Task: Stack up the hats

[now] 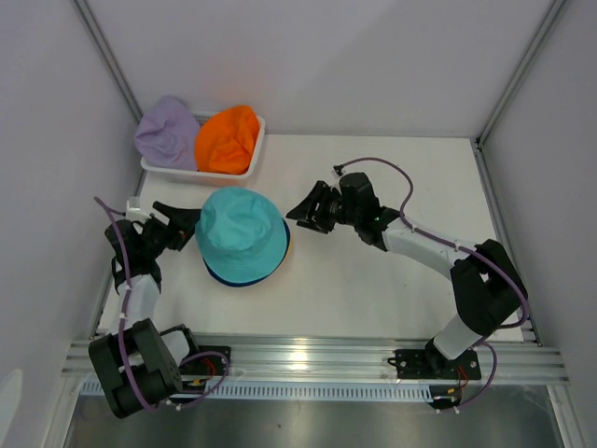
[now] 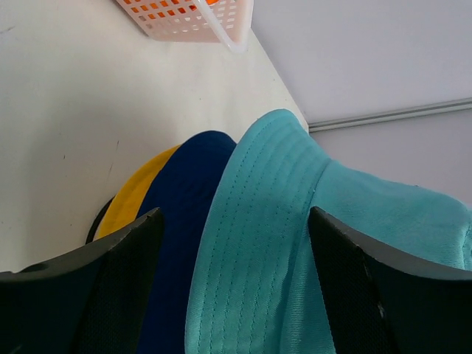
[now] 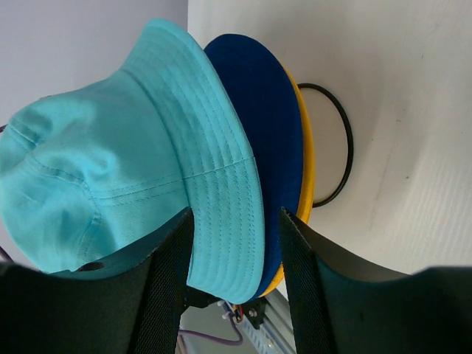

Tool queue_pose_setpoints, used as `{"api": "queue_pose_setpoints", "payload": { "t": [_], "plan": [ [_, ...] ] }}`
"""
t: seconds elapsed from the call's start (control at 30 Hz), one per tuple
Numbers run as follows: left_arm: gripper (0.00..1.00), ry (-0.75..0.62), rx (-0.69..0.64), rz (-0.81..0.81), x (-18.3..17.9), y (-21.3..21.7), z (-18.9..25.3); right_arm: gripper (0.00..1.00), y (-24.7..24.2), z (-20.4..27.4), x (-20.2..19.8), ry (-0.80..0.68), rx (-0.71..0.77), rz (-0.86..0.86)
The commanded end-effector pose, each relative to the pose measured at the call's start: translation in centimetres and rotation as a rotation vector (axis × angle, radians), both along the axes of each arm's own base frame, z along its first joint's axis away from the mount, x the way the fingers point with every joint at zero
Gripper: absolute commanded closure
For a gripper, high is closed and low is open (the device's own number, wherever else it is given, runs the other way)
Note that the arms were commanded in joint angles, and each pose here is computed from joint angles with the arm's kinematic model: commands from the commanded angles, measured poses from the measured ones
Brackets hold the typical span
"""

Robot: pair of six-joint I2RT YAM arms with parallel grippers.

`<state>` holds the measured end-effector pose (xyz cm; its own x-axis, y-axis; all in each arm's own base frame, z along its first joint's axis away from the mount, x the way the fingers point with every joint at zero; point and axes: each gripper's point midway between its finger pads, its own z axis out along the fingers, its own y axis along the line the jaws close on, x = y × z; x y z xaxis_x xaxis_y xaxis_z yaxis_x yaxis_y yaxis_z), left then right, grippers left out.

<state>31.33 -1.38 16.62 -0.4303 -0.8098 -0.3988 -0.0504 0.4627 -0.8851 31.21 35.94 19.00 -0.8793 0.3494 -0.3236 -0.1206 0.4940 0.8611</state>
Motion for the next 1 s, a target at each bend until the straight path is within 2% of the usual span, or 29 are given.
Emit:
{"api": "queue_pose_setpoints", "payload": {
  "t": [0.0, 0.03, 0.33, 0.5, 0.53, 0.6, 0.73, 0.97],
  "plan": [
    [0.19, -0.069, 0.004, -0.015, 0.1, 0.0, 1.0, 0.47, 1.0, 1.1, 0.6, -0.036, 0.036, -0.005],
    [0.20, -0.075, 0.001, -0.017, 0.2, 0.0, 1.2, 0.47, 1.2, 1.0, 0.5, -0.034, 0.037, 0.001],
    [0.55, -0.062, -0.014, -0.017, -0.1, -0.2, 0.7, 0.46, 2.5, -0.3, -0.1, -0.007, 0.042, 0.037],
    [0.89, -0.031, -0.022, -0.006, -0.1, -0.1, -0.3, 0.44, 2.9, -1.2, -0.5, 0.029, 0.041, 0.057],
    [0.99, -0.023, -0.025, 0.002, -0.1, 0.0, -0.6, 0.44, 2.8, -1.5, -0.6, 0.034, 0.035, 0.057],
    [0.99, -0.023, -0.028, 0.003, -0.1, 0.0, -0.6, 0.43, 2.7, -1.8, -0.8, 0.040, 0.029, 0.058],
    [0.99, -0.018, -0.027, 0.025, -0.3, 0.1, -0.9, 0.36, 2.0, -1.5, -1.4, 0.039, 0.026, 0.052],
    [0.99, -0.001, 0.026, 0.123, -1.7, 0.8, -1.8, 0.35, 1.9, -1.0, -2.5, 0.048, 0.093, 0.033]
  ]
}}
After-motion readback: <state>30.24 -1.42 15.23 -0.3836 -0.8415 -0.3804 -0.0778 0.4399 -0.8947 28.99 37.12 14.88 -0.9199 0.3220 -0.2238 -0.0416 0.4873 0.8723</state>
